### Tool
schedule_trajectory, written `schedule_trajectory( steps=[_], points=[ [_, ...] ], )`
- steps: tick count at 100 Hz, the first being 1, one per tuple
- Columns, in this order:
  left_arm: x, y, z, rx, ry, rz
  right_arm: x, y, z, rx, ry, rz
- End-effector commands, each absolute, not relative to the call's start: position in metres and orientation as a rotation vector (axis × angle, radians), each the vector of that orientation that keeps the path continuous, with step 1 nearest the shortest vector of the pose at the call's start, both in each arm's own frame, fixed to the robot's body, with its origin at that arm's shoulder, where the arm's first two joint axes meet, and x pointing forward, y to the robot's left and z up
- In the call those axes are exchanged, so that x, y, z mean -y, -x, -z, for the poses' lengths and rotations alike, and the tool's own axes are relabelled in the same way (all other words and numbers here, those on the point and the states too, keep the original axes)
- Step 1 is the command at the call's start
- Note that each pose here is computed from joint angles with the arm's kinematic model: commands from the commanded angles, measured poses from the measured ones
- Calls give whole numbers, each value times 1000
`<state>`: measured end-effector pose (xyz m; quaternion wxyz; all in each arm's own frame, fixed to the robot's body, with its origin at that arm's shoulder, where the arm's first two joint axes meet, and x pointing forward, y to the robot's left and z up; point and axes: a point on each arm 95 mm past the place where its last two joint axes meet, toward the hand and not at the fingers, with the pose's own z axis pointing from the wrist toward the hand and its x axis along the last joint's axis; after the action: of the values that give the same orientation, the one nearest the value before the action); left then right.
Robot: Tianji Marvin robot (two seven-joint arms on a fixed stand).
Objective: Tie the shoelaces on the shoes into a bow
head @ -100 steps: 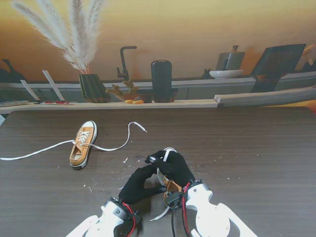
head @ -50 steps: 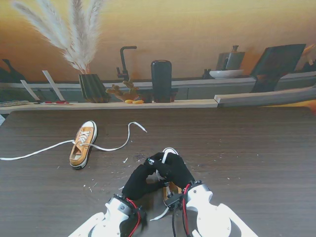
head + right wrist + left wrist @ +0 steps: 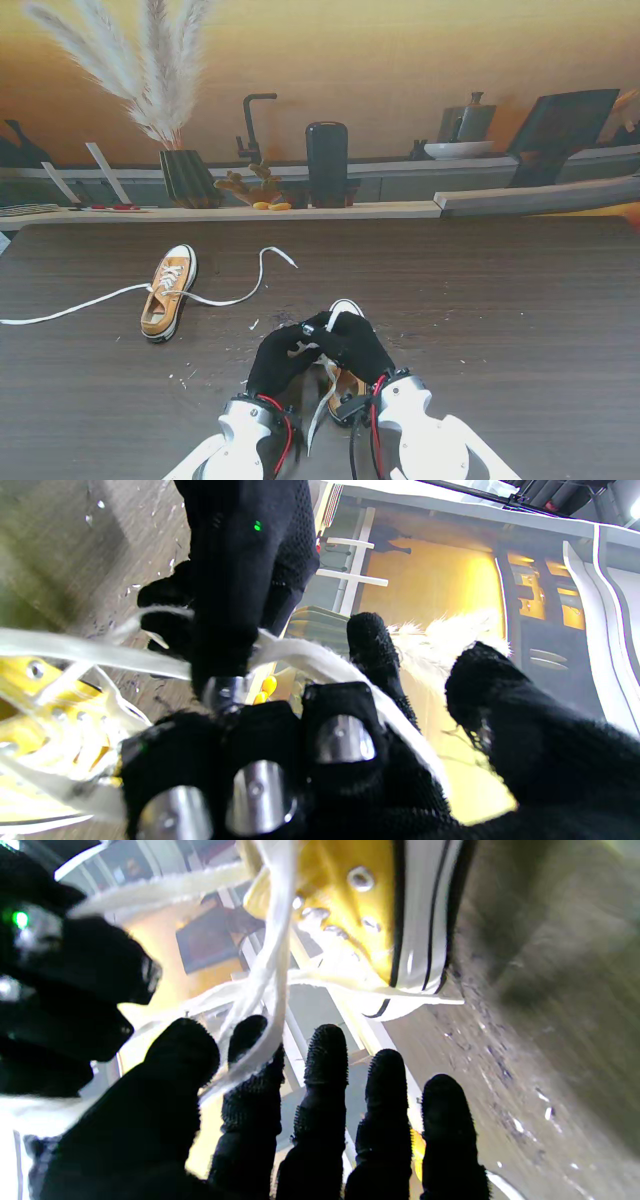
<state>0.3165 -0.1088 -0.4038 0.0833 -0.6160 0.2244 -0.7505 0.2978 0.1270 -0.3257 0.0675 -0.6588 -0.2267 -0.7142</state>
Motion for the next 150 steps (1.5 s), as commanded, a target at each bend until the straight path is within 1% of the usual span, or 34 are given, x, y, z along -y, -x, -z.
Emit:
schedule_trajectory(
  steps=[1,34,63,130,150],
  points=[
    [119,-316,395,-654,1857,2278,-127,-296,327,695,1980,2142],
    [123,-313,391,-551,1997,2318,-125,-295,328,694,1989,2140],
    [125,-303,384,-404,2155,2374,-123,-294,330,695,1992,2138],
    [124,-286,378,-147,2307,2349,-125,-290,330,706,2000,2099],
    [124,-285,377,-65,2313,2337,-125,-290,329,696,1958,2082]
  ],
)
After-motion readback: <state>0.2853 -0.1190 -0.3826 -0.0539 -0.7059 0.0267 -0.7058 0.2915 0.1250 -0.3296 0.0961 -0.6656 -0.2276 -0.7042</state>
